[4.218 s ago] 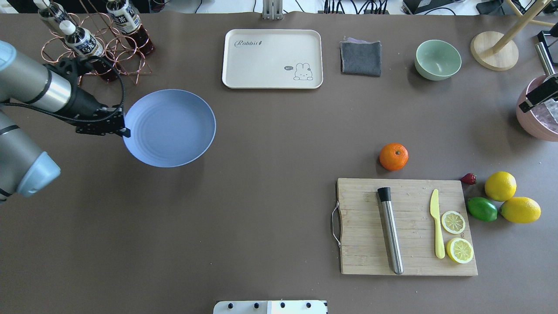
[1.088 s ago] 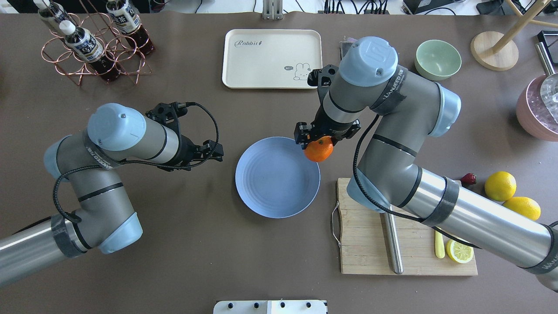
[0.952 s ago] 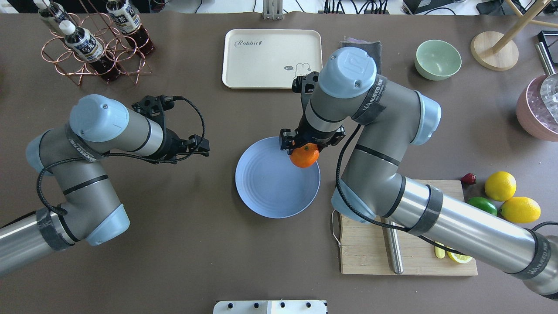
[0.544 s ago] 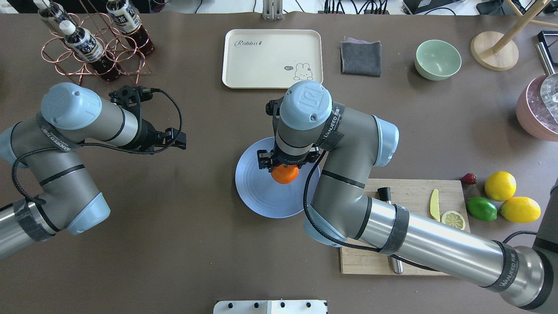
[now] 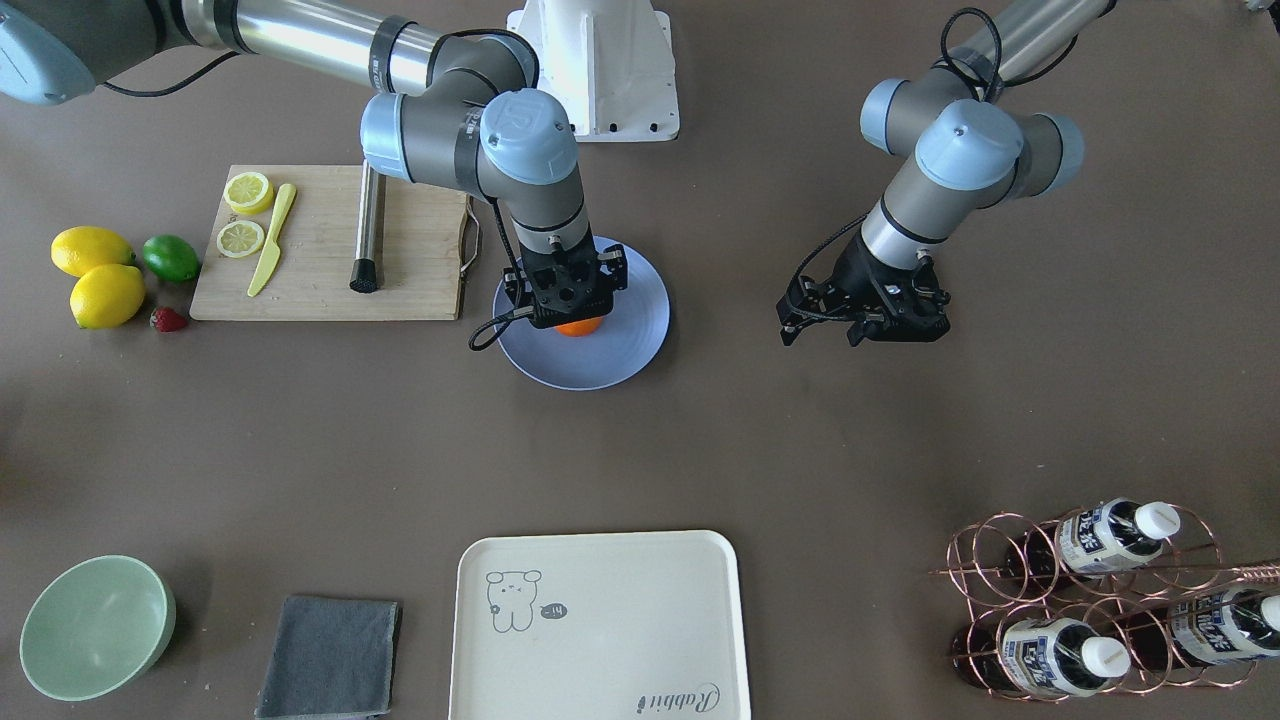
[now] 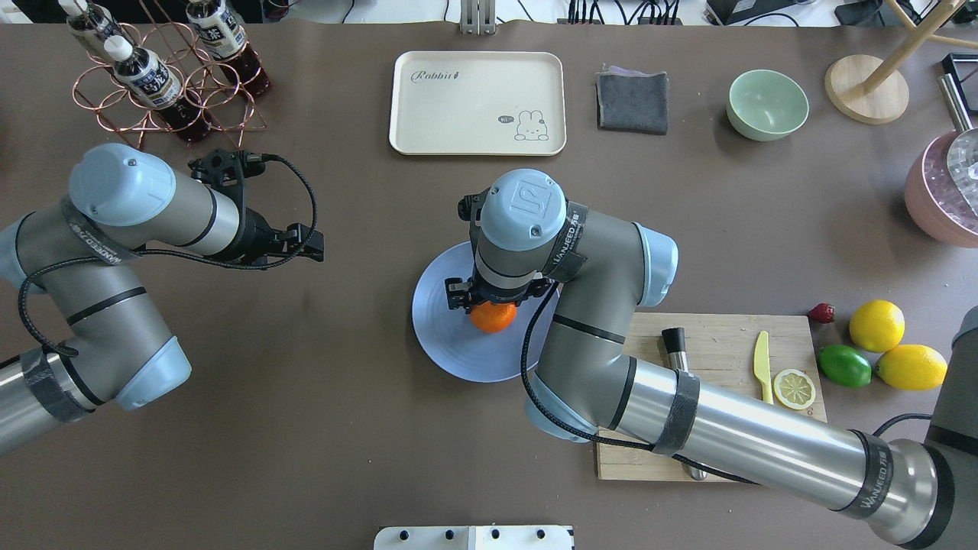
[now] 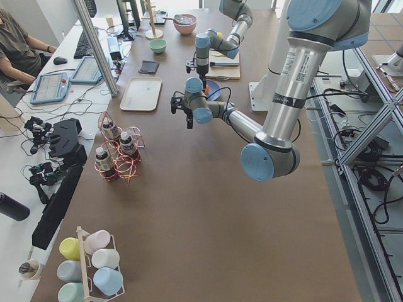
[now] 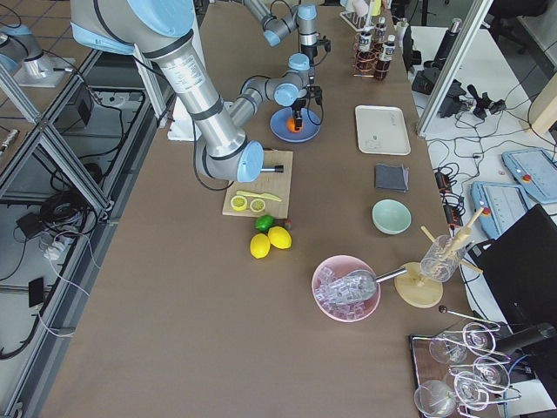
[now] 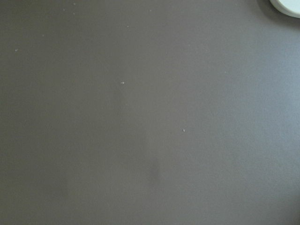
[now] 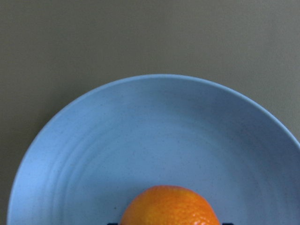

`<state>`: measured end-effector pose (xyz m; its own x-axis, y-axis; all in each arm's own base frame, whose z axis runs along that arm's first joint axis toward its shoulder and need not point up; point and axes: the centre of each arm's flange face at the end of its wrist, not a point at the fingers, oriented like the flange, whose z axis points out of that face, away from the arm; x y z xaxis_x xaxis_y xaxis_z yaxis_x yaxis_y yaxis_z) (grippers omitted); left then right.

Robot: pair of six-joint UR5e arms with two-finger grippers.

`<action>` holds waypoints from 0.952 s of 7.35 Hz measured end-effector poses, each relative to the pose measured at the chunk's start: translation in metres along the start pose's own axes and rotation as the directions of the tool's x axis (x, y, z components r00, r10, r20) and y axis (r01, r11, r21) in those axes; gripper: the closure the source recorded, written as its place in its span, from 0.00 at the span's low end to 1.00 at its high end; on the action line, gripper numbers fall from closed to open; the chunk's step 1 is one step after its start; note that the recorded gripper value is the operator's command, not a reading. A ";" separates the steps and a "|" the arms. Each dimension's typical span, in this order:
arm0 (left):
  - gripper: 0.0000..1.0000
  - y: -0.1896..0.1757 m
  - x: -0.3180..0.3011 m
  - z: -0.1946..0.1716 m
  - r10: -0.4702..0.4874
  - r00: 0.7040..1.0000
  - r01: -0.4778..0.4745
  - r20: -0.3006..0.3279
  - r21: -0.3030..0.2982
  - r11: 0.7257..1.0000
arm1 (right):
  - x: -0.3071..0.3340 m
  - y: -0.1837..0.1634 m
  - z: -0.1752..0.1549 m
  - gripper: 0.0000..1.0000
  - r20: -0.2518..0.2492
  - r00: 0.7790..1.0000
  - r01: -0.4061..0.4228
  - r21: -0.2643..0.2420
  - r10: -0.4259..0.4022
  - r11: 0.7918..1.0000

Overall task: Pick orange to plate
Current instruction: 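Open the right gripper to release the orange and withdraw both arms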

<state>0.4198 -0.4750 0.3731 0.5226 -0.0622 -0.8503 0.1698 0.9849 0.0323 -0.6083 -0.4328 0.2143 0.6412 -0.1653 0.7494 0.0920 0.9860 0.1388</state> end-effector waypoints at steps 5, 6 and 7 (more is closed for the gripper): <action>0.03 -0.037 -0.018 -0.032 -0.034 0.999 0.034 0.002 0.031 0.999 | 0.046 -0.026 -0.069 0.00 0.029 0.999 -0.041 0.039 0.040 0.998; 0.03 -0.067 -0.043 -0.065 -0.021 1.000 0.020 0.008 0.042 0.999 | 0.097 -0.042 -0.107 0.00 0.022 0.998 -0.061 0.040 0.060 0.997; 0.03 -0.087 -0.077 -0.100 0.025 0.999 -0.026 0.028 0.044 0.999 | 0.159 -0.057 -0.138 0.00 0.012 0.998 -0.056 0.033 0.056 0.998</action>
<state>0.2817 -0.5395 0.3830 0.5499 -0.0420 -0.8341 0.1925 0.9782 0.0776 -0.4062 -0.5121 0.2364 0.6360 -0.1105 0.7637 0.0308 0.9925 0.1180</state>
